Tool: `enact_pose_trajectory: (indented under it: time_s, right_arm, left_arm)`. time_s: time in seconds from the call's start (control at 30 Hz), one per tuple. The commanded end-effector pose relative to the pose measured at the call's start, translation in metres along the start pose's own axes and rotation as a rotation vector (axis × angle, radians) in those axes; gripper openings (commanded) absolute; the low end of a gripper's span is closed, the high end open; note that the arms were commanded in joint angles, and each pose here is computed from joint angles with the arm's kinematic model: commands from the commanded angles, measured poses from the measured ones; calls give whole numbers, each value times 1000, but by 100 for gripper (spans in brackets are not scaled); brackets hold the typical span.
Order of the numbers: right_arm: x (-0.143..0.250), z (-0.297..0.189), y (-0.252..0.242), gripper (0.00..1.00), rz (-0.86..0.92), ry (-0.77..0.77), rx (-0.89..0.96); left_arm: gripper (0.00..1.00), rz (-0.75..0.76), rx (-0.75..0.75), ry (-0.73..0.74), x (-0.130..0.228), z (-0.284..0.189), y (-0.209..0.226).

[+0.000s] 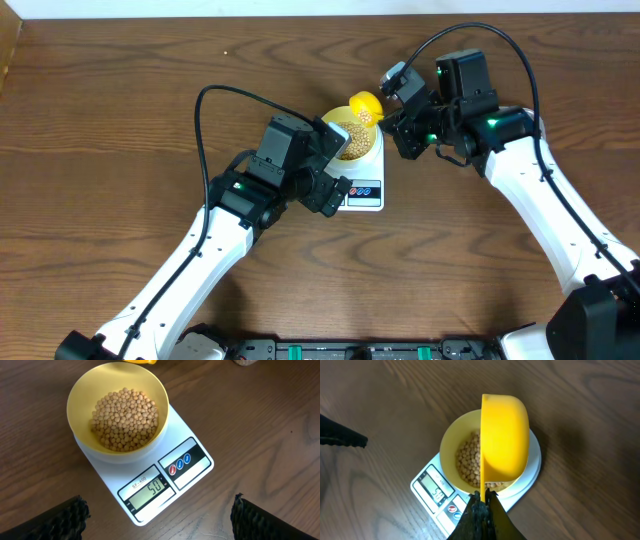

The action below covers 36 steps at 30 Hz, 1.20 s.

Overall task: Scoop item into bowl and weigh 50g on scale
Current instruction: 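Tilt the scoop slowly to trickle soybeans into the bowl, then move the scoop right back over the soybean tub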

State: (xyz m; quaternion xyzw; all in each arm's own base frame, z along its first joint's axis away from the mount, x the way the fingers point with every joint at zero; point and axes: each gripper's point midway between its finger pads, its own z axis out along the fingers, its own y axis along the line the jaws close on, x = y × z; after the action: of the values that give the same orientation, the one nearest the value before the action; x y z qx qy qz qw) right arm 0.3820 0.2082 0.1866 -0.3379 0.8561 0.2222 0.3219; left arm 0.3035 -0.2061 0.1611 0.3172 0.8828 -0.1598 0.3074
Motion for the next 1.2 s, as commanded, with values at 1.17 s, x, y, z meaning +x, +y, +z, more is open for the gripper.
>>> enact_pose_trajectory:
  time_s: [1.17]
  right_arm:
    - [-9, -45, -27, 1, 622, -122, -243]
  left_arm:
    - [93, -9, 11, 14, 5, 3, -1]
